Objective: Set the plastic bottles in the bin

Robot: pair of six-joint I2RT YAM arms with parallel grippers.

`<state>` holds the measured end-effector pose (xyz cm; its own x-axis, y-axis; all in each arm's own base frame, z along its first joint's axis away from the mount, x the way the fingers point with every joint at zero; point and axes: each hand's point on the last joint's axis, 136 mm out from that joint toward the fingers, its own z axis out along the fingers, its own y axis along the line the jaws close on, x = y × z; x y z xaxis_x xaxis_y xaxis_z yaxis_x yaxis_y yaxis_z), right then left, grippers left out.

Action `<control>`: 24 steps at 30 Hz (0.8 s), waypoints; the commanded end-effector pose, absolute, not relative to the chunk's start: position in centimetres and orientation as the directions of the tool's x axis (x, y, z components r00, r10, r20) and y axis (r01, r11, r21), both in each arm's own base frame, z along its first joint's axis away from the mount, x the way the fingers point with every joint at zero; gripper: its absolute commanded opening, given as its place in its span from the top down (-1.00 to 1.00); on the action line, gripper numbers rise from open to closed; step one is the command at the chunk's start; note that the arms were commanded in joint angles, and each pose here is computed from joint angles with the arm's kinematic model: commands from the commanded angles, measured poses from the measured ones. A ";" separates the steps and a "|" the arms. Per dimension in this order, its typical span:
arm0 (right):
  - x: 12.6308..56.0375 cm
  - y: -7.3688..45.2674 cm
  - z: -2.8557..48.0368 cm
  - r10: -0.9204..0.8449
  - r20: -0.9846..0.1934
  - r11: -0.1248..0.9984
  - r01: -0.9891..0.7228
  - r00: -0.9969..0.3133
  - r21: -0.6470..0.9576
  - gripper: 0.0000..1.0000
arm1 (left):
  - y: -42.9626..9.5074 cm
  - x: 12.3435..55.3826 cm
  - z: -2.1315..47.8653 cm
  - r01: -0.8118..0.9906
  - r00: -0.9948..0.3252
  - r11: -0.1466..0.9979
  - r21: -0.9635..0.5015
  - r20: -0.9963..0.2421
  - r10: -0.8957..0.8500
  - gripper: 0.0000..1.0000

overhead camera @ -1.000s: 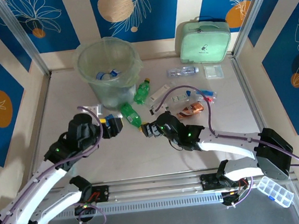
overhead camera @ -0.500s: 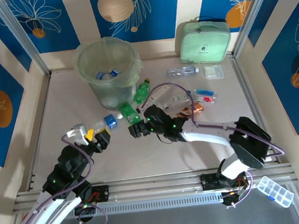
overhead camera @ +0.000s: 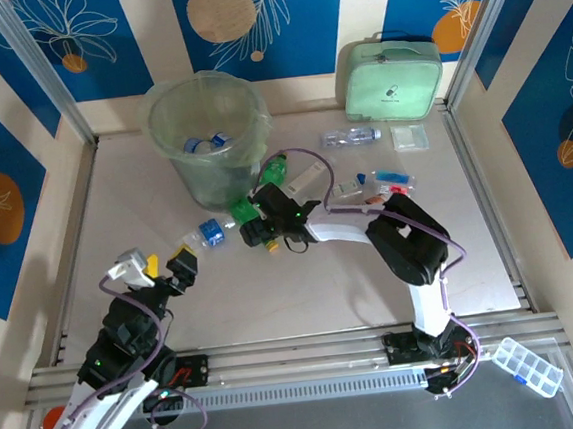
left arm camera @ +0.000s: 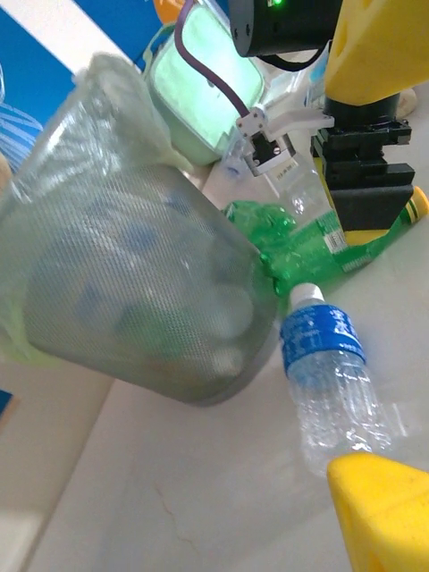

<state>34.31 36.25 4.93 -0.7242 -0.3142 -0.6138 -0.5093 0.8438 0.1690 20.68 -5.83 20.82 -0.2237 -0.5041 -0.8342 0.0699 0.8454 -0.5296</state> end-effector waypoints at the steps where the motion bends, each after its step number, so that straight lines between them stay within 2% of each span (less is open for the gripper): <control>1: 34.8 37.3 4.4 -0.321 -0.596 0.828 -0.523 -0.736 0.200 -0.65 | -4.5 20.9 19.1 -0.032 -0.223 0.821 -0.570 -0.797 -0.562 -0.99; 6: 35.0 37.9 3.1 -0.318 -0.590 0.819 -0.529 -0.743 0.225 -0.37 | -4.0 20.9 18.9 -0.060 -0.213 0.809 -0.585 -0.784 -0.583 -0.99; 14: 34.7 37.6 3.4 -0.285 -0.610 0.820 -0.517 -0.739 0.243 -0.13 | -4.7 21.2 19.2 -0.030 -0.211 0.803 -0.595 -0.781 -0.587 -1.00; 17: 34.3 37.0 4.0 -0.267 -0.626 0.824 -0.511 -0.732 0.245 0.02 | -5.0 21.4 19.4 -0.019 -0.224 0.811 -0.584 -0.788 -0.573 -0.97; 21: 32.8 37.0 6.3 -0.259 -0.671 0.801 -0.543 -0.695 0.253 0.03 | -6.2 21.8 19.5 0.021 -0.259 0.823 -0.567 -0.799 -0.543 -0.97; 24: 31.2 36.9 8.1 -0.257 -0.702 0.787 -0.565 -0.664 0.246 0.03 | -8.3 22.3 20.1 0.115 -0.298 0.827 -0.551 -0.813 -0.500 -0.96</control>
